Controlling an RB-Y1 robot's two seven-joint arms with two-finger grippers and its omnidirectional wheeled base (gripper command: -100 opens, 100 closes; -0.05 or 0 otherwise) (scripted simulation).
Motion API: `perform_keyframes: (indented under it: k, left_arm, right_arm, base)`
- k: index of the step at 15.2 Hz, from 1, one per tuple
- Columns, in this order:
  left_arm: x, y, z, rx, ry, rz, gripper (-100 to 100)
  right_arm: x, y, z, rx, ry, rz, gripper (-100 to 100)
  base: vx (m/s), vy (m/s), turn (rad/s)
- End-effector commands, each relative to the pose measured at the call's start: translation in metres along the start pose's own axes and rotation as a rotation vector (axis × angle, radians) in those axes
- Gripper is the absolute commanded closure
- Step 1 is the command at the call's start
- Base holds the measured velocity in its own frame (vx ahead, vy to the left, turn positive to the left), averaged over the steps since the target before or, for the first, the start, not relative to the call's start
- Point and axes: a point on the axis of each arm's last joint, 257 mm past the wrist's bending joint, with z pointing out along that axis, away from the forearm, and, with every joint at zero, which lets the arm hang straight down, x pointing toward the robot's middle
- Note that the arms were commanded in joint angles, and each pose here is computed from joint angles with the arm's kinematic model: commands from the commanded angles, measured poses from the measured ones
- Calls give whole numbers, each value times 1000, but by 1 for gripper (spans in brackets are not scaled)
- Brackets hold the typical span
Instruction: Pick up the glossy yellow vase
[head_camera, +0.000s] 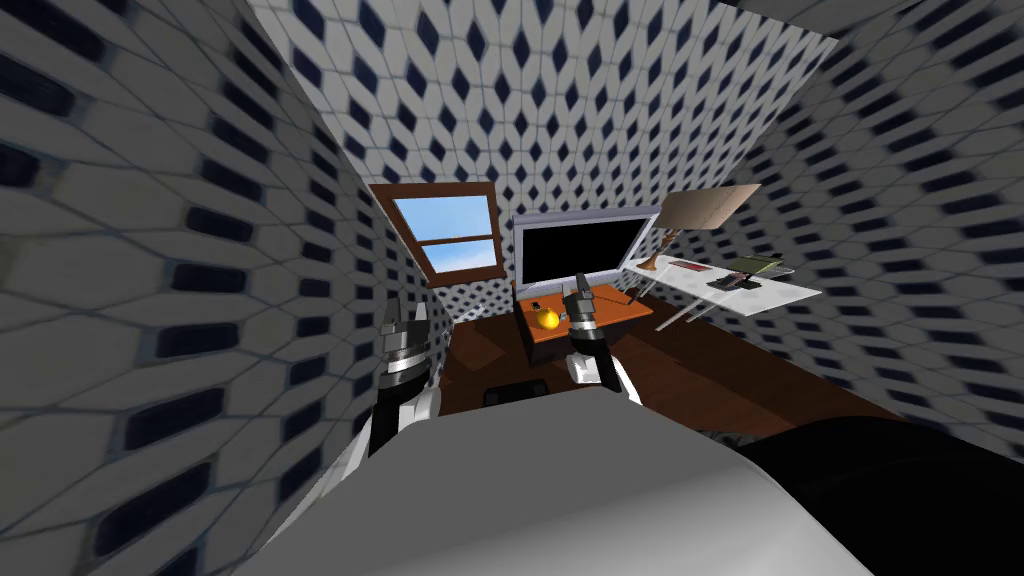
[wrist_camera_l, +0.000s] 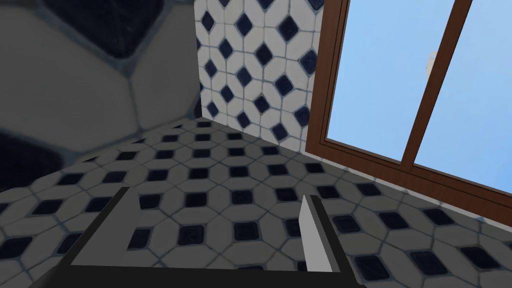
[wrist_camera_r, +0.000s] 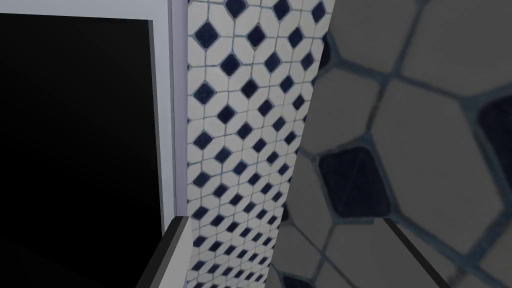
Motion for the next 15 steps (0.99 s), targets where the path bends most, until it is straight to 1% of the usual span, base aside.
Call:
perform_keyframes:
  k: [1, 2, 3, 4, 5, 6, 7, 8, 9, 10, 11, 12, 13, 14, 15]
  left_arm:
    - [0, 0, 0, 0, 0, 0, 0]
    - [0, 0, 0, 0, 0, 0, 0]
    - [0, 0, 0, 0, 0, 0, 0]
    - [0, 0, 0, 0, 0, 0, 0]
    - [0, 0, 0, 0, 0, 0, 0]
    - [0, 0, 0, 0, 0, 0, 0]
    - [0, 0, 0, 0, 0, 0, 0]
    - [0, 0, 0, 0, 0, 0, 0]
    - [0, 0, 0, 0, 0, 0, 0]
    - [0, 0, 0, 0, 0, 0, 0]
    - [0, 0, 0, 0, 0, 0, 0]
    - [0, 0, 0, 0, 0, 0, 0]
    - [0, 0, 0, 0, 0, 0, 0]
    - [0, 0, 0, 0, 0, 0, 0]
    - [0, 0, 0, 0, 0, 0, 0]
  right_arm:
    - [4, -5, -4, 12, 44, -42, -100]
    - [4, -5, -4, 12, 44, -42, -100]
    - [6, -9, -7, 24, 76, -78, -100]
    - [6, -9, -7, 24, 77, -79, -100]
    - [8, -15, -11, 38, 110, -120, -100]
    - [8, -15, -11, 38, 113, -122, -100]
    - [10, -22, -17, 54, 147, -169, -100]
    - [10, -22, -17, 54, 151, -171, -100]
    - [11, -30, -23, 72, 185, -223, -100]
    - [11, -30, -23, 72, 190, -226, -100]
    - [12, -38, -31, 91, 225, -282, -100]
    - [12, -39, -31, 91, 232, -285, -100]
    - [12, -48, -39, 112, 269, -346, -100]
    - [12, -48, -40, 111, 276, -349, -100]
    - [12, -59, -49, 133, 315, -413, -100]
  base:
    - [11, 15, 8]
    - [21, 24, 5]
    - [31, 32, 6]
    - [32, 33, 4]
    - [37, 37, 7]
    - [39, 37, 5]
    - [47, 44, 9]
    - [50, 43, 7]
    - [60, 52, 11]
    - [64, 56, 7]
    - [72, 64, 11]
    - [73, 59, 4]
    - [75, 67, 13]
    - [81, 66, 6]
    - [86, 72, 9]
